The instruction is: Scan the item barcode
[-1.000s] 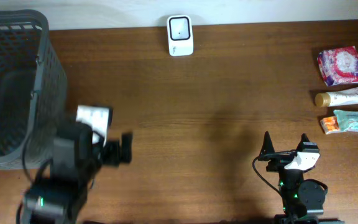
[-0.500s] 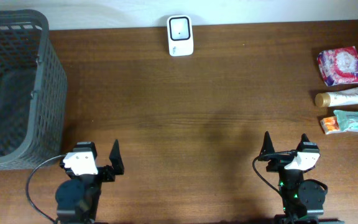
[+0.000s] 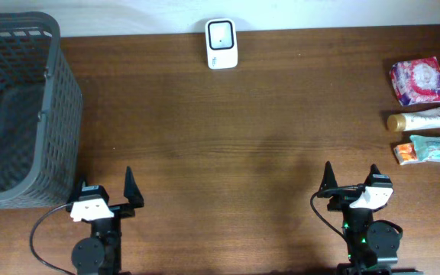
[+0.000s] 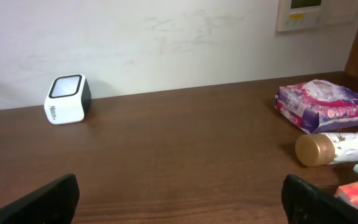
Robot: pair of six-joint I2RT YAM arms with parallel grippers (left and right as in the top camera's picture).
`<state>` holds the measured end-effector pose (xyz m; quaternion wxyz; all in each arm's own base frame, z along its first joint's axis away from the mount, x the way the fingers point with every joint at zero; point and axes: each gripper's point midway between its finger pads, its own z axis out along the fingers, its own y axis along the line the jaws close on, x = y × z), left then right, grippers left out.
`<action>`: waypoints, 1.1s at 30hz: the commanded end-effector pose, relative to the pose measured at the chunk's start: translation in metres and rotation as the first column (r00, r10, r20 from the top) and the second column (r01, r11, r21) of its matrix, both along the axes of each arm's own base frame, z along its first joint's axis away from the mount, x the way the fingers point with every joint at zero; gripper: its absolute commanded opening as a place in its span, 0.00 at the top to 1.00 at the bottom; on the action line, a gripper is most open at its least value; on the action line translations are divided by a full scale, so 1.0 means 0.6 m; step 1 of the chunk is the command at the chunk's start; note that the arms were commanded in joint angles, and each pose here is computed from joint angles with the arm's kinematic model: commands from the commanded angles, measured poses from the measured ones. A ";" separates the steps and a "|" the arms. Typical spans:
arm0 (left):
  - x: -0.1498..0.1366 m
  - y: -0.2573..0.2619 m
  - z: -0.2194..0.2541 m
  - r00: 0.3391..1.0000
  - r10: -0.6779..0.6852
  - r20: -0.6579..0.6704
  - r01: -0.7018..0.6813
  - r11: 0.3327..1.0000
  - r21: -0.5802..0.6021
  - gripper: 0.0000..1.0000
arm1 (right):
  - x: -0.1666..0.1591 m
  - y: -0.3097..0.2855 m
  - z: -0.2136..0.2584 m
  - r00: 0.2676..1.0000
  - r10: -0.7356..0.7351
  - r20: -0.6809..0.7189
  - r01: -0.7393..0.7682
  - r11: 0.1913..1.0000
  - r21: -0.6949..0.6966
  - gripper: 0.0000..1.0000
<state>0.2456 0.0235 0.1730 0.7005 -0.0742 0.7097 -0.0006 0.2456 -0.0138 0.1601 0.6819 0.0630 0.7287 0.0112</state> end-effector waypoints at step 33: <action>0.000 -0.039 -0.029 0.994 -0.094 -0.063 0.095 0.996 0.003 0.01 | 0.000 -0.005 -0.006 1.000 -0.017 -0.005 0.017 1.000 0.001 0.02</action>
